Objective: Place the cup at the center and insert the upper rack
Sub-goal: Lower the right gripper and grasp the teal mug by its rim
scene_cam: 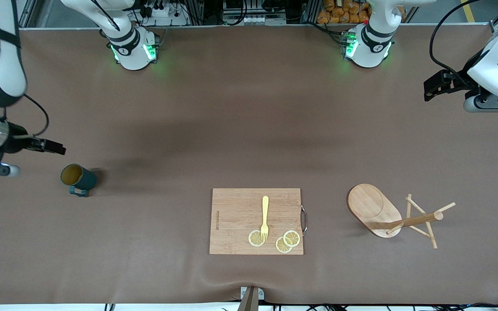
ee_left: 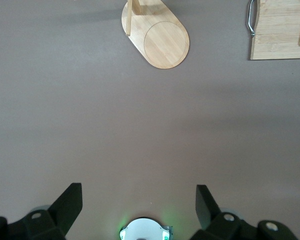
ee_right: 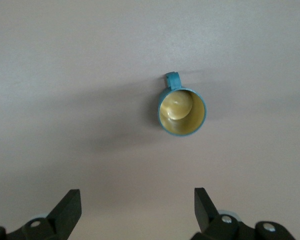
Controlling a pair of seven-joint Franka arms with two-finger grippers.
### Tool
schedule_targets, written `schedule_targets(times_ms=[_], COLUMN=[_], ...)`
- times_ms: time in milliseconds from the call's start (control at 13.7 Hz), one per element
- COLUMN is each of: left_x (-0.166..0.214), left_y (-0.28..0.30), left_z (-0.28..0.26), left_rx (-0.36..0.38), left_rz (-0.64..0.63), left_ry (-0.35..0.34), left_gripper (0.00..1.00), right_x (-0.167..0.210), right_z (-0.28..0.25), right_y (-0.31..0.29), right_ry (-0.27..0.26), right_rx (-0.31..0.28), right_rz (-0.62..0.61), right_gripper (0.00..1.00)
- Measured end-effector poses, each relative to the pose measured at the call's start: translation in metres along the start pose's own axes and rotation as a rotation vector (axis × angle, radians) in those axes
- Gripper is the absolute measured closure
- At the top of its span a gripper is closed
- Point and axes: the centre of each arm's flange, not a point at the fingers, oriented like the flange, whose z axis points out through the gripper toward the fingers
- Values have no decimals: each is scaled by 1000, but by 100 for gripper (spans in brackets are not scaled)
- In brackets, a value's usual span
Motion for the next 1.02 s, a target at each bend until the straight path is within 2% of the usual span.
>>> schedule_targets(times_ms=[219,584,730,1023], left_x=[1,1,1,2], left_y=[-11,-17,-14,-21], left_z=[0,1,0,0], left_rx=[-2,-3,-3,-5], left_rz=[-21,-32,-26,-39], left_ry=[-1,-1,-1,-1], left_gripper=[0,0,0,0], right_x=[15,29,30,34], right_z=[52,103,116,133], right_y=[8,44,42,33], right_ry=[-7,-8,-17,-12], right_rx=[-8,-11,-12,-16], right_rz=[-26,-48,-53,-68], right_gripper=[0,3,13,18])
